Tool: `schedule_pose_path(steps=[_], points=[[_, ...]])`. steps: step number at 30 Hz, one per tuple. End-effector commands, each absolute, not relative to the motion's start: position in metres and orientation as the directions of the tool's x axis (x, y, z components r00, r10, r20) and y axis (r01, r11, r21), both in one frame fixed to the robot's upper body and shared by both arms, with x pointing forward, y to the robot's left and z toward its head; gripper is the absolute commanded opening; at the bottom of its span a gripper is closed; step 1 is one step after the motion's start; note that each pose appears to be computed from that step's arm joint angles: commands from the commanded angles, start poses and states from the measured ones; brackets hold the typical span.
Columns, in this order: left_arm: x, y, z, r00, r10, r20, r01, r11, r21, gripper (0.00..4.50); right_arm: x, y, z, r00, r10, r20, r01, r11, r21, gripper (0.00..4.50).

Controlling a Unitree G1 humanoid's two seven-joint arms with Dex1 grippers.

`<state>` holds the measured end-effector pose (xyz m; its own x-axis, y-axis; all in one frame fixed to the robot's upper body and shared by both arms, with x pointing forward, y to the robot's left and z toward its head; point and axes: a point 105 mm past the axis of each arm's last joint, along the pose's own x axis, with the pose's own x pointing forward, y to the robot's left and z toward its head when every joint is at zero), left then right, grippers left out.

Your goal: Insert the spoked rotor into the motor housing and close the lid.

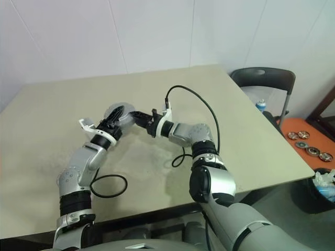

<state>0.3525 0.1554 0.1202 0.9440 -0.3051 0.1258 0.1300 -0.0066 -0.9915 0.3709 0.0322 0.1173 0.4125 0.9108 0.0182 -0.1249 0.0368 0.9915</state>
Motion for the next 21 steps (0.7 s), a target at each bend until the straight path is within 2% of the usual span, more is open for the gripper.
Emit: schedule_pose_path(steps=[1, 6, 8, 12, 14, 17, 21], points=[[0.354, 0.162, 0.164, 0.919, -0.27, 0.287, 0.286, -0.044, -0.957, 2.14, 0.371, 0.033, 0.12, 0.406, 0.914, 0.004, -0.13, 0.053, 0.99, 1.25], [0.353, 0.163, 0.164, 0.919, -0.266, 0.293, 0.293, -0.04, -0.955, 2.14, 0.373, 0.033, 0.114, 0.419, 0.907, -0.038, -0.136, 0.104, 0.985, 1.25], [0.352, 0.164, 0.164, 0.916, -0.269, 0.297, 0.299, -0.033, -0.954, 2.14, 0.372, 0.034, 0.109, 0.41, 0.909, -0.07, -0.177, 0.154, 0.972, 1.25], [0.352, 0.164, 0.159, 0.919, -0.275, 0.284, 0.289, -0.021, -0.957, 2.14, 0.37, 0.038, 0.118, 0.398, 0.917, -0.019, -0.278, 0.14, 0.95, 1.25], [0.352, 0.164, 0.157, 0.92, -0.277, 0.278, 0.285, -0.016, -0.958, 2.14, 0.37, 0.037, 0.118, 0.396, 0.918, -0.02, -0.281, 0.143, 0.949, 2.0], [0.352, 0.164, 0.157, 0.919, -0.28, 0.279, 0.287, -0.012, -0.958, 2.14, 0.366, 0.038, 0.112, 0.374, 0.926, -0.054, -0.23, 0.149, 0.962, 2.88], [0.354, 0.166, 0.158, 0.919, -0.278, 0.279, 0.289, -0.004, -0.957, 2.14, 0.365, 0.037, 0.112, 0.372, 0.927, -0.042, -0.21, 0.128, 0.969, 2.88]])
